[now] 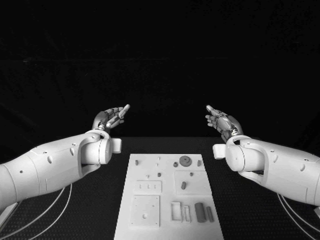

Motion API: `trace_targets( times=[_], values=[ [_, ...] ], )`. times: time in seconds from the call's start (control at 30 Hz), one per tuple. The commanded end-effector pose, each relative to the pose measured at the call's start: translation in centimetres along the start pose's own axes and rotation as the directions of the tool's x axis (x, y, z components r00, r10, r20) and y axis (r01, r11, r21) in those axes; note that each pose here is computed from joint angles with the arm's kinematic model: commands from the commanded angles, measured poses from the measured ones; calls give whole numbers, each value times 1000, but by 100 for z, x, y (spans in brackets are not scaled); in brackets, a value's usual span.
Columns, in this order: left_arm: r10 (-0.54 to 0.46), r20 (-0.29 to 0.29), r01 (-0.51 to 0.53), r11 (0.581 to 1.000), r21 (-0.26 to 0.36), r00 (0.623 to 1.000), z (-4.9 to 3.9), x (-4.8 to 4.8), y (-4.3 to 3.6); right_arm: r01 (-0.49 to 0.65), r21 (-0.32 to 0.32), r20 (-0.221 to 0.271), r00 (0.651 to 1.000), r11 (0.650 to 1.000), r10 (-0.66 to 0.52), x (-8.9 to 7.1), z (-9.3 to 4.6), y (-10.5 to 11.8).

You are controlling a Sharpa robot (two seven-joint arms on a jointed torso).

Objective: Assemble the parts on the task board

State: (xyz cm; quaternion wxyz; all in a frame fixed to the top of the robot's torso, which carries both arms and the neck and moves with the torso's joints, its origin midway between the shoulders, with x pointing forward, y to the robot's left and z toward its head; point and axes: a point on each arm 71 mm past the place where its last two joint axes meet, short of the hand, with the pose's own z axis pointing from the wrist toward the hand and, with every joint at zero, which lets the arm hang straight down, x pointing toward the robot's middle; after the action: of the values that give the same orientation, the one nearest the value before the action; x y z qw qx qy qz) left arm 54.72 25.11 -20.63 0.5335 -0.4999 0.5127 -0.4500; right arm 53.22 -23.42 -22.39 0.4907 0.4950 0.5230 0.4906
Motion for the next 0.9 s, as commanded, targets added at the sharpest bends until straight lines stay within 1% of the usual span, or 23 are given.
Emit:
trace_targets(
  times=[0.03,0.1,0.17,0.27,0.4,0.53,0.57,0.63,0.67,0.73,0.83,0.87,0.9],
  values=[
    [10,-121,-18,998,-66,993,168,-45,-42,-17,73,-181,983,997,30,-4,138,-4],
    [24,-123,-33,997,-74,992,260,-121,-92,-8,86,-204,979,996,25,-70,222,20],
    [36,-124,-46,996,-82,992,334,-187,-138,2,98,-224,974,995,20,-128,291,44],
    [47,-124,-58,994,-88,991,398,-246,-182,12,109,-243,970,994,15,-186,354,70],
    [56,-125,-68,993,-94,991,446,-294,-219,22,121,-262,965,992,10,-242,412,99],
    [57,-125,-69,993,-94,991,450,-299,-222,26,124,-268,963,992,8,-262,431,109],
    [84,-233,-112,987,-112,969,390,-284,-194,507,-72,-270,819,859,-506,-384,520,123],
    [87,-243,-118,987,-113,966,384,-286,-192,590,-110,-268,757,800,-595,-382,532,122],
    [104,-253,-134,986,-103,962,371,-285,-196,635,-132,-263,718,762,-644,-387,536,123],
    [123,-271,-153,984,-91,955,347,-268,-203,676,-149,-254,679,721,-689,-402,529,125],
    [128,-296,-162,982,-95,946,298,-251,-201,700,-162,-266,648,696,-714,-369,518,122],
    [127,-299,-162,982,-94,946,284,-247,-204,709,-173,-266,634,683,-726,-350,510,125],
    [124,-307,-159,983,-93,944,262,-233,-207,723,-193,-266,612,664,-744,-324,495,133]
  ],
)
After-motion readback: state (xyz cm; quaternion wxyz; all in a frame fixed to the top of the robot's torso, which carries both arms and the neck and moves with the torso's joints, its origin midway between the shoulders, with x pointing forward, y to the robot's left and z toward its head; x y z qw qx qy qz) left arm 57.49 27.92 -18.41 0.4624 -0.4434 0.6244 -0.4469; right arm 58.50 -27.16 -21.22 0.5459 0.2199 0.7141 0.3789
